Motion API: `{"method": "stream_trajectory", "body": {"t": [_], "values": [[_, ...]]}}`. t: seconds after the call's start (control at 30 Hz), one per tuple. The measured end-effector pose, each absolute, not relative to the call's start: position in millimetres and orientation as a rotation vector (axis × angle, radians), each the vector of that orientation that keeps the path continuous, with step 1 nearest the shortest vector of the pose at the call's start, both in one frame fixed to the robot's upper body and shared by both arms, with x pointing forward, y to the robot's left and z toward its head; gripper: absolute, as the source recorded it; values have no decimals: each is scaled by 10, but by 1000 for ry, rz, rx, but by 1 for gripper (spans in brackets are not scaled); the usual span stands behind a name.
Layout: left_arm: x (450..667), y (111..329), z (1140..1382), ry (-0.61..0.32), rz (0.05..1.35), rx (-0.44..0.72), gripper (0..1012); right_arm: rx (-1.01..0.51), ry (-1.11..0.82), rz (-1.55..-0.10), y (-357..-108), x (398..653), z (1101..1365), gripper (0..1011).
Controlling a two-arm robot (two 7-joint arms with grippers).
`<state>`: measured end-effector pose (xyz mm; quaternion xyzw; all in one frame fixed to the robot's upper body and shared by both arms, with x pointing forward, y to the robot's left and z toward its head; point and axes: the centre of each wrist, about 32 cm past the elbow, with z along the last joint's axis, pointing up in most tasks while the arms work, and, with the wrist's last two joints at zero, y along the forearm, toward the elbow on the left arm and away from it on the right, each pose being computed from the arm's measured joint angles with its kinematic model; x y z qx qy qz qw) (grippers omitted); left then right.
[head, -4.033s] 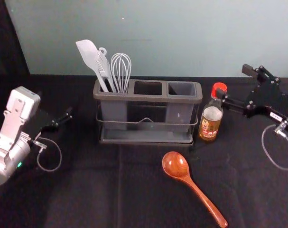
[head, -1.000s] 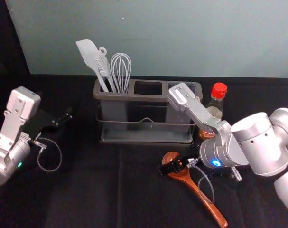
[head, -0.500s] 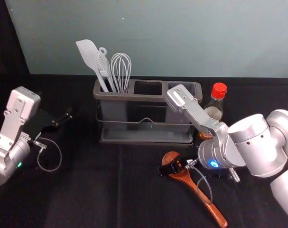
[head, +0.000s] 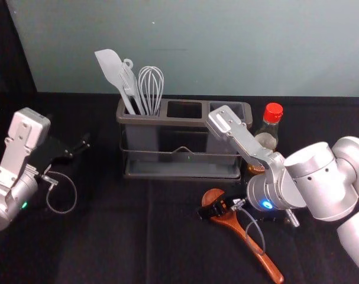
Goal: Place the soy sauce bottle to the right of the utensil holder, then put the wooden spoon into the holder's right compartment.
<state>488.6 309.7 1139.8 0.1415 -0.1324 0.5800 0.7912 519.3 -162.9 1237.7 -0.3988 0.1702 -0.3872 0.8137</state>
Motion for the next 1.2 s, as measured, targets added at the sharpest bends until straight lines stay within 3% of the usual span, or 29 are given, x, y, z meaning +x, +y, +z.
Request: {"method": "stream_trajectory", "body": {"t": [0.1, 0.37, 0.83, 1.2], "values": [[4886, 3097, 11398, -285, 1248, 304, 1005, -851, 363, -826, -1629, 5193, 12377, 989], [4886, 3097, 11398, -285, 1248, 305, 1005, -850, 363, -826, -1631, 5192, 12379, 828], [4886, 3097, 11398, -285, 1248, 304, 1005, -836, 359, -827, -1642, 5180, 12383, 827], [4886, 3097, 11398, -285, 1248, 304, 1005, -535, 203, -792, -1928, 4941, 12557, 827]]}}
